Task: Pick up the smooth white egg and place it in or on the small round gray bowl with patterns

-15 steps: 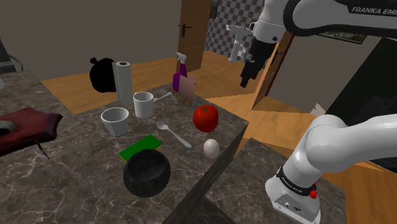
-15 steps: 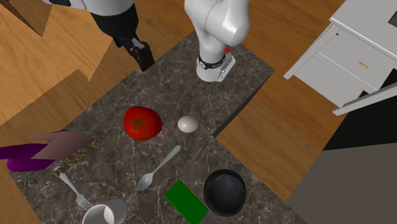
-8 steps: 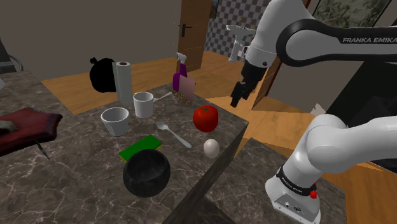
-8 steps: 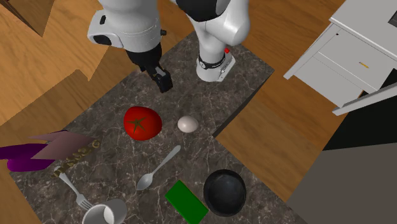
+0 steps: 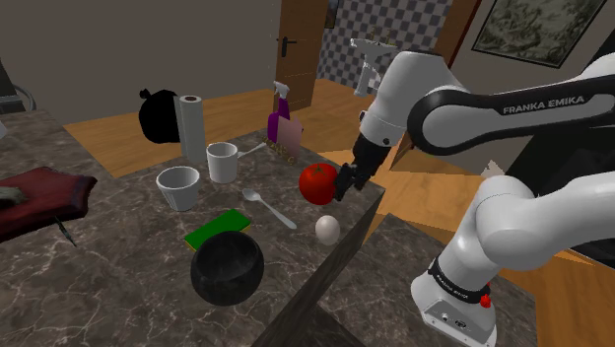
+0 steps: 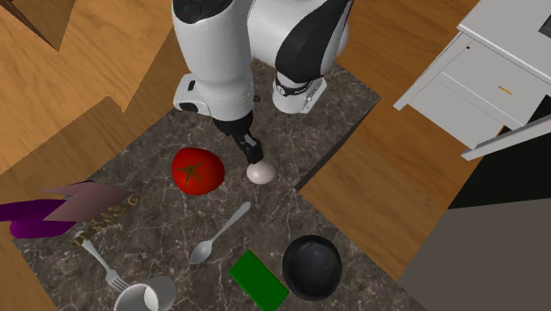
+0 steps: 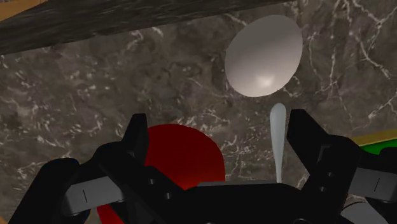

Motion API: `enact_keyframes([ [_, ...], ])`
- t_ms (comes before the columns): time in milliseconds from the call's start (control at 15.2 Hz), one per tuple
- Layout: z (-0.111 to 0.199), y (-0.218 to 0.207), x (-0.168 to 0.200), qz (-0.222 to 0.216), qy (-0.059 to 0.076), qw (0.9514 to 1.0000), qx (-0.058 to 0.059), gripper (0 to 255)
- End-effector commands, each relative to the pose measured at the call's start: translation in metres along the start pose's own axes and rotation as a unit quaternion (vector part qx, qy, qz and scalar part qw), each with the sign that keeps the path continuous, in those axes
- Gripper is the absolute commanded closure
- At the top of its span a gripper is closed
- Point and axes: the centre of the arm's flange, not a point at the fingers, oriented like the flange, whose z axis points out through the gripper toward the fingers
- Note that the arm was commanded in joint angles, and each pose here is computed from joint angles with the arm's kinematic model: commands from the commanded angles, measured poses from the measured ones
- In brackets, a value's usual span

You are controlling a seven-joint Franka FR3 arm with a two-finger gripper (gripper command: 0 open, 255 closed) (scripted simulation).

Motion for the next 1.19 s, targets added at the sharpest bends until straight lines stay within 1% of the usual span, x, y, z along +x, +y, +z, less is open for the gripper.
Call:
enact_keyframes([
  [0,0.019,-0.011,-0.006,0.011,0.004,0.9998,0.015,0],
  [198,0.049,-0.031,-0.012,0.026,0.008,0.9990,0.036,0],
  [264,0.054,-0.034,-0.013,0.028,0.008,0.9988,0.039,0],
  [726,0.090,-0.037,-0.012,0.028,0.008,0.9988,0.039,0],
  [1122,0.094,-0.037,-0.012,0.028,0.008,0.9988,0.039,0],
])
